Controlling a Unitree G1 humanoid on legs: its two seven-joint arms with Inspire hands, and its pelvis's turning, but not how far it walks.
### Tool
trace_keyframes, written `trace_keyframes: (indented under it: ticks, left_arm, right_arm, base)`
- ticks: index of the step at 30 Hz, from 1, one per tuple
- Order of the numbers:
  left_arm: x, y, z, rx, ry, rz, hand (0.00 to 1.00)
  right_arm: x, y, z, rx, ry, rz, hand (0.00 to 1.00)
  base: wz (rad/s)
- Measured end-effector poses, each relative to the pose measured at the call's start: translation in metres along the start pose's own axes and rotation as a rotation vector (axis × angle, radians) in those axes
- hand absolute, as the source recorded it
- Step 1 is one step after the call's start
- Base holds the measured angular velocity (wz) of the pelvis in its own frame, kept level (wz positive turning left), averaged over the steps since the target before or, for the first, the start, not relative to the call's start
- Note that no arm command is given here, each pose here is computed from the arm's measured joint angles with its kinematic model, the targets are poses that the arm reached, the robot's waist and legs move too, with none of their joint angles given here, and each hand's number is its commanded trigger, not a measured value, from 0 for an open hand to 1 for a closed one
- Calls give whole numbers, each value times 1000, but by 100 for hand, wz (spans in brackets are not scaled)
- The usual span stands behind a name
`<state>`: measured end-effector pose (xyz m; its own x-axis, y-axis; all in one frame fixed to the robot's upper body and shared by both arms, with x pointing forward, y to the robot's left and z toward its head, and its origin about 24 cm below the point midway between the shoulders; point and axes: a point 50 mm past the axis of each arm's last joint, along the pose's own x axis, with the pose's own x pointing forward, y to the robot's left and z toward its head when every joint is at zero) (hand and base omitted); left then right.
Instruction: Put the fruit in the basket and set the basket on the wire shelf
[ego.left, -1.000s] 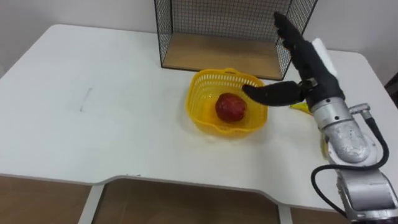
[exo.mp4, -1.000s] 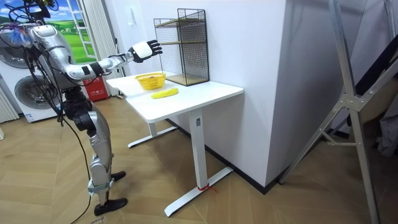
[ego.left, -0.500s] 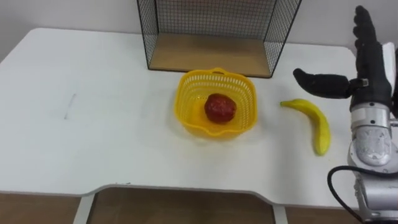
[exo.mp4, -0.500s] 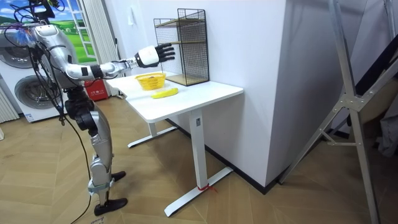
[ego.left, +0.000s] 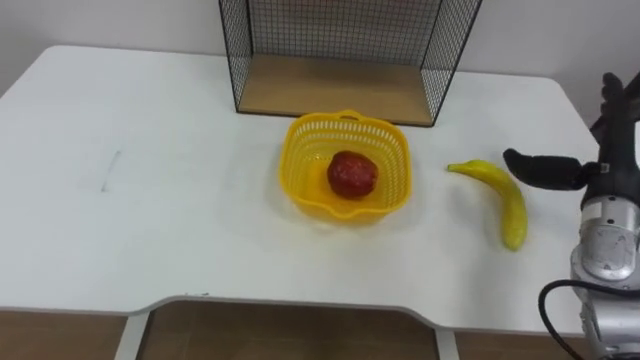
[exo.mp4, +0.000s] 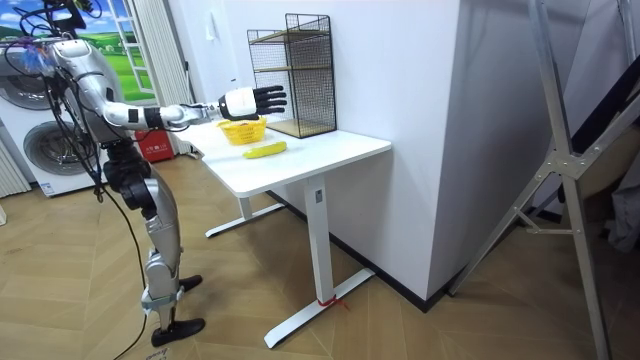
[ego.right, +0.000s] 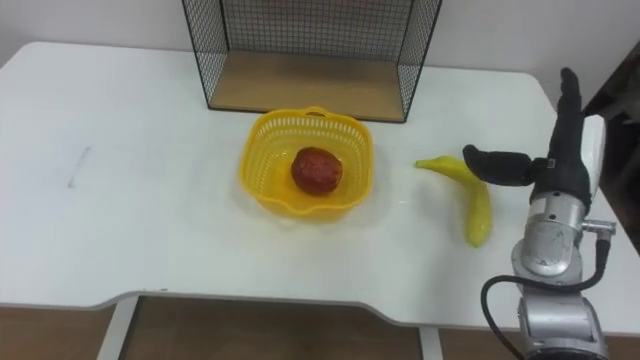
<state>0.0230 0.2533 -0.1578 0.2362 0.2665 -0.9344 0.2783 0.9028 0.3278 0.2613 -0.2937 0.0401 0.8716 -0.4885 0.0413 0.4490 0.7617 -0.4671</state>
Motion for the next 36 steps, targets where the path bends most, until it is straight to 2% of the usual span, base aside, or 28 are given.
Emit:
trace_keyframes:
  ticks: [18, 31, 36]
  left_arm:
    - [0, 6, 5, 2, -10, 19, 0]
    - [0, 6, 3, 8, 20, 17, 0]
    - [0, 6, 1, 10, 35, 20, 0]
  right_arm:
    - [-11, 22, -47, -119, 234, 284, 0]
    - [-12, 22, -53, -158, 255, 332, 0]
    - [-17, 21, -67, -165, 314, 338, 0]
  base:
    - [0]
    - [-2]
    - [10]
